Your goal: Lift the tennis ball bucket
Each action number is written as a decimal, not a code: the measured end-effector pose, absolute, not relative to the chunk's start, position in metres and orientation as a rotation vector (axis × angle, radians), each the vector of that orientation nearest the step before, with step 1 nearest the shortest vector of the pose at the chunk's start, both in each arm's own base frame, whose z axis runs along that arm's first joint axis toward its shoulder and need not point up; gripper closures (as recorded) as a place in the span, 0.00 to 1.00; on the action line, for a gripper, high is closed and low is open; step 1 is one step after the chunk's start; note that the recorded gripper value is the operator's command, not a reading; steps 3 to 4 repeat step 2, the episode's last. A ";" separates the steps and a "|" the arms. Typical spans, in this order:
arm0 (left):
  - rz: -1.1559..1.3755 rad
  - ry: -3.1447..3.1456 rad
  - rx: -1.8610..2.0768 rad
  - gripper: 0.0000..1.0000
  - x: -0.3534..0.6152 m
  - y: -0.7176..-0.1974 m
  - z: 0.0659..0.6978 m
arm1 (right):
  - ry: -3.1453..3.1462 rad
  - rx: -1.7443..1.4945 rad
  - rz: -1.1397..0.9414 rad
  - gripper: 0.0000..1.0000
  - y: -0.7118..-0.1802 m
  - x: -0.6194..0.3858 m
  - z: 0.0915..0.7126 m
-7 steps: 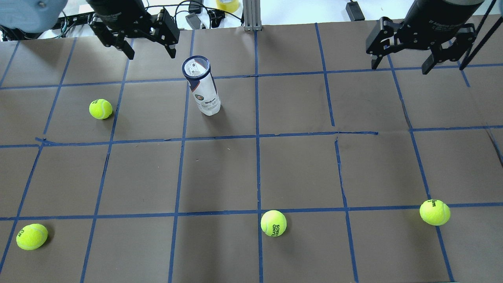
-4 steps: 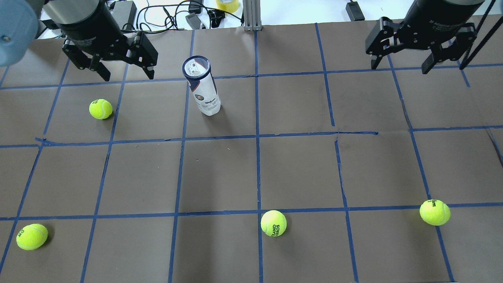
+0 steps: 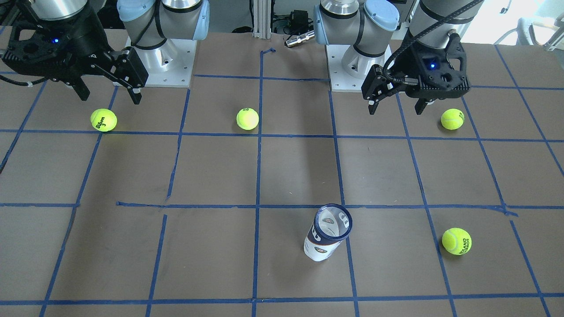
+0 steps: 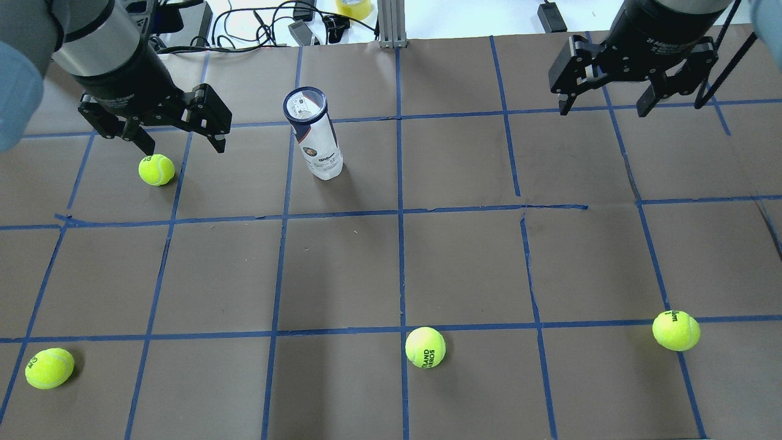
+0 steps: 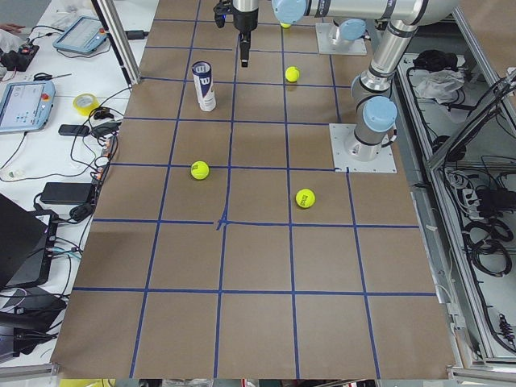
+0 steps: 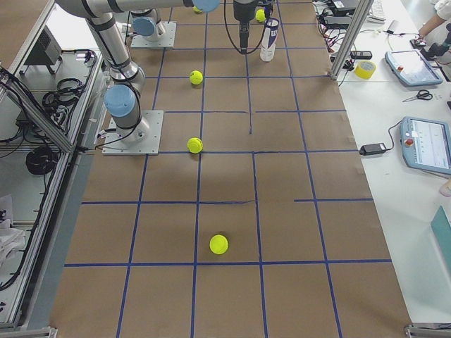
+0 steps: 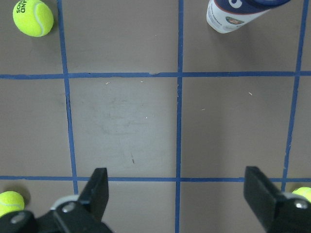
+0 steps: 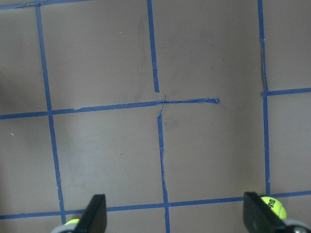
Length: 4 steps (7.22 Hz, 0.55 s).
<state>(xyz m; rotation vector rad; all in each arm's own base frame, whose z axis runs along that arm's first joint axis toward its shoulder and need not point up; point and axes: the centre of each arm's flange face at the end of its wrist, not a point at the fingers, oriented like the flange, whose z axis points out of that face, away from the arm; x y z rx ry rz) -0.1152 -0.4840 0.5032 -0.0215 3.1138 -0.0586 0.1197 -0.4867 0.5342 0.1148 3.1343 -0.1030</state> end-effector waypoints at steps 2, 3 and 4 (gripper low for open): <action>-0.057 3.117 -0.028 0.00 -0.113 -0.484 0.503 | 3.135 0.112 -0.102 0.00 -0.487 0.120 0.534; -0.057 3.117 -0.028 0.00 -0.113 -0.484 0.503 | 3.135 0.112 -0.102 0.00 -0.487 0.120 0.534; -0.057 3.117 -0.028 0.00 -0.113 -0.484 0.503 | 3.135 0.112 -0.102 0.00 -0.487 0.120 0.534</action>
